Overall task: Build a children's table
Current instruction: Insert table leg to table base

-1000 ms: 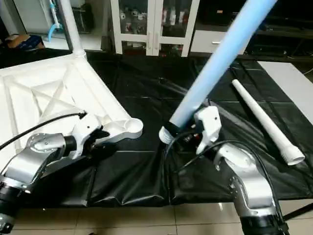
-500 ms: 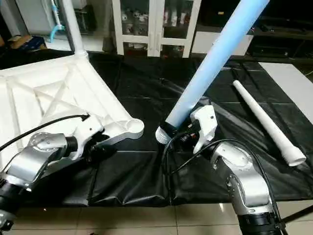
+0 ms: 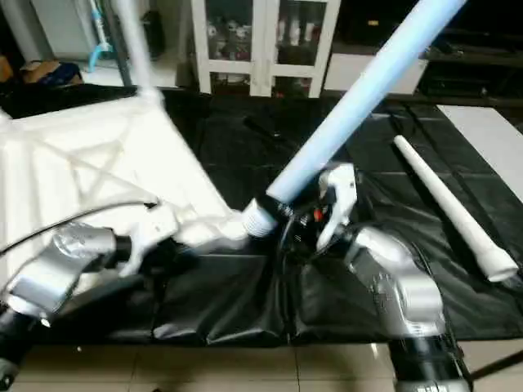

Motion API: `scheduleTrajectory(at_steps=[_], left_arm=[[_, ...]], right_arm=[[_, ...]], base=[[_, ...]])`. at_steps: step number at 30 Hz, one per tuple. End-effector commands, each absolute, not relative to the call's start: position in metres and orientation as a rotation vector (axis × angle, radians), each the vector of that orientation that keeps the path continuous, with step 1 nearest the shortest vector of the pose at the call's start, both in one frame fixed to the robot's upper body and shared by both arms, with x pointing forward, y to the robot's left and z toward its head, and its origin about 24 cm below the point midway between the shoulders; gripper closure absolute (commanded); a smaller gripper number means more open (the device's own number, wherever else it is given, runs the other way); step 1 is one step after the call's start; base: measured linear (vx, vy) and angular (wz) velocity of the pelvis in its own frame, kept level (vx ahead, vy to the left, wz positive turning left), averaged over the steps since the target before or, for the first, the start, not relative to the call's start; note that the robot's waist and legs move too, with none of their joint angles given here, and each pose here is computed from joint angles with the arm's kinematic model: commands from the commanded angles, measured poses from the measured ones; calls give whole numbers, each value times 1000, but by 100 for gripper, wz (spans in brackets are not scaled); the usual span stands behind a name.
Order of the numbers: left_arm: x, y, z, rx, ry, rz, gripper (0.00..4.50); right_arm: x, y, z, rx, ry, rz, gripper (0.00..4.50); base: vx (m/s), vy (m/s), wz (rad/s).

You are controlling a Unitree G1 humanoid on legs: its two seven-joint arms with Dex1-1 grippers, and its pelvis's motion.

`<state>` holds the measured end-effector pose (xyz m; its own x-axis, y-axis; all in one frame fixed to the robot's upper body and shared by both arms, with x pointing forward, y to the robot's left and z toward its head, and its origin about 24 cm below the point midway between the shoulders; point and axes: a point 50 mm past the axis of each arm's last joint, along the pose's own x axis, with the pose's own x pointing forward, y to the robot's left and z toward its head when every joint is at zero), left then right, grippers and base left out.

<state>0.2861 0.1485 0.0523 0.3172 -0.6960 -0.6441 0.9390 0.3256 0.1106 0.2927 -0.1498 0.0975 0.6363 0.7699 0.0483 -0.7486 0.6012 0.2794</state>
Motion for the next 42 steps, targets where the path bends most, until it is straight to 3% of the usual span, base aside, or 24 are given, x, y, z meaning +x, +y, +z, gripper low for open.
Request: scheduleTrajectory(at_steps=[1,10,17,22,34,38,42], left_arm=[[265,135,25,567,643,-1280,407],[261,126,30,637,595,-1346,449],[263,128,34,670,583,-1381,450],[258,124,37,667,566,-1460,450],[269,131,39,682,561,-1415,450],[272,135,40,696,568,-1396,450],[272,139,43,668,565,-1378,450]], right_arm=[[299,-153,97,313,84,897,266],[298,-135,84,110,213,1155,266],[307,-142,81,-10,227,1157,266],[314,-152,92,9,188,1156,266],[304,-152,69,110,261,1232,266],[304,-151,71,103,255,1238,266],[302,-153,67,18,287,1268,266]], base=[[0,0,0],[0,0,0],[0,0,0],[0,0,0],[0,0,0],[0,0,0],[0,0,0]])
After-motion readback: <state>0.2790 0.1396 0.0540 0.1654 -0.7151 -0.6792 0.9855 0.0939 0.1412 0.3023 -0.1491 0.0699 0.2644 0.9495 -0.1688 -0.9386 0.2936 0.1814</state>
